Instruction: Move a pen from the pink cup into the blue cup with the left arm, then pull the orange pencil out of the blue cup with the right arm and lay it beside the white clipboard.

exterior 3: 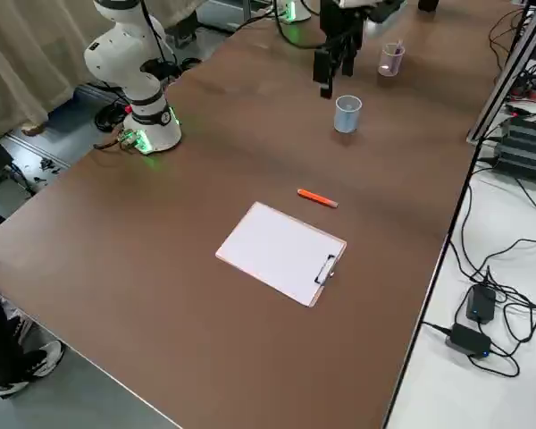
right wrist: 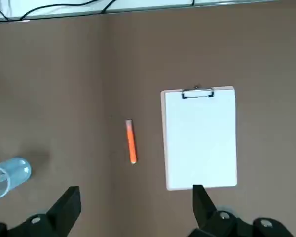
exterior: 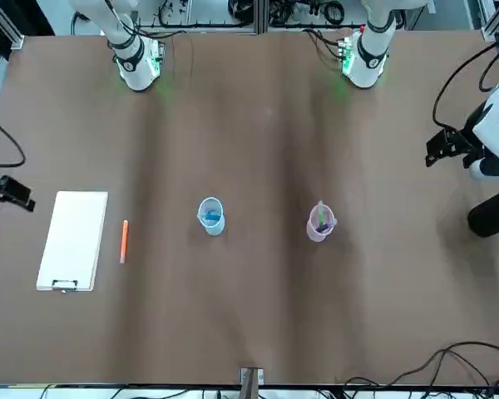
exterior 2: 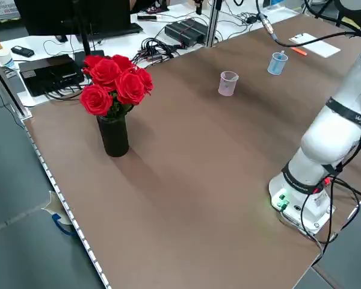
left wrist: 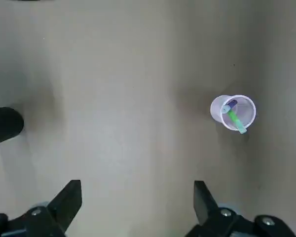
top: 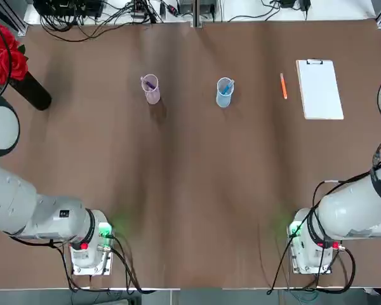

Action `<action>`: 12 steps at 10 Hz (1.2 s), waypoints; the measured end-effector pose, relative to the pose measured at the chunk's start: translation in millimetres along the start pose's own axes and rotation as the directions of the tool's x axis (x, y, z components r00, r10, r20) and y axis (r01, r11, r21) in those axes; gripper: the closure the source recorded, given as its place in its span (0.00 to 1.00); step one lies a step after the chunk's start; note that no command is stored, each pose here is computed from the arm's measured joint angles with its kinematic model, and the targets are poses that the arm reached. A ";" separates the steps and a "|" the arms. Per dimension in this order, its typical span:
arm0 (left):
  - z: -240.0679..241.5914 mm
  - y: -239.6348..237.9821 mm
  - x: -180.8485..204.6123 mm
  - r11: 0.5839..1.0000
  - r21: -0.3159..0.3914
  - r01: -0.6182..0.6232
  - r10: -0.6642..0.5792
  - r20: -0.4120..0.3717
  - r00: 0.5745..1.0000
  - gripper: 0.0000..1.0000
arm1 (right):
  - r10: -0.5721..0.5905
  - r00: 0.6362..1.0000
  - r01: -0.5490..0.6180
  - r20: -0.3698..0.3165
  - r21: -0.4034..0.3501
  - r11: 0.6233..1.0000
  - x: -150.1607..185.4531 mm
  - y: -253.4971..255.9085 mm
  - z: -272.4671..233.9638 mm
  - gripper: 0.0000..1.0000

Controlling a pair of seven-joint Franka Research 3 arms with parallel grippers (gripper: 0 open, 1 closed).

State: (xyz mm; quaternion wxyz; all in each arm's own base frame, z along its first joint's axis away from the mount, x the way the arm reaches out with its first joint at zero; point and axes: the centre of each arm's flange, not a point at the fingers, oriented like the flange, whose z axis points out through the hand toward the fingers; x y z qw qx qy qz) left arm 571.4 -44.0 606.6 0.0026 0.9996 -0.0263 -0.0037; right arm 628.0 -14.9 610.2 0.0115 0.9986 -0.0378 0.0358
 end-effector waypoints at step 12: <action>-11.4 -5.6 -5.1 0.997 0.000 0.074 -0.074 -0.016 0.997 0.00 | -0.027 0.999 0.027 -0.030 -0.004 1.000 -12.3 -26.6 -13.8 0.00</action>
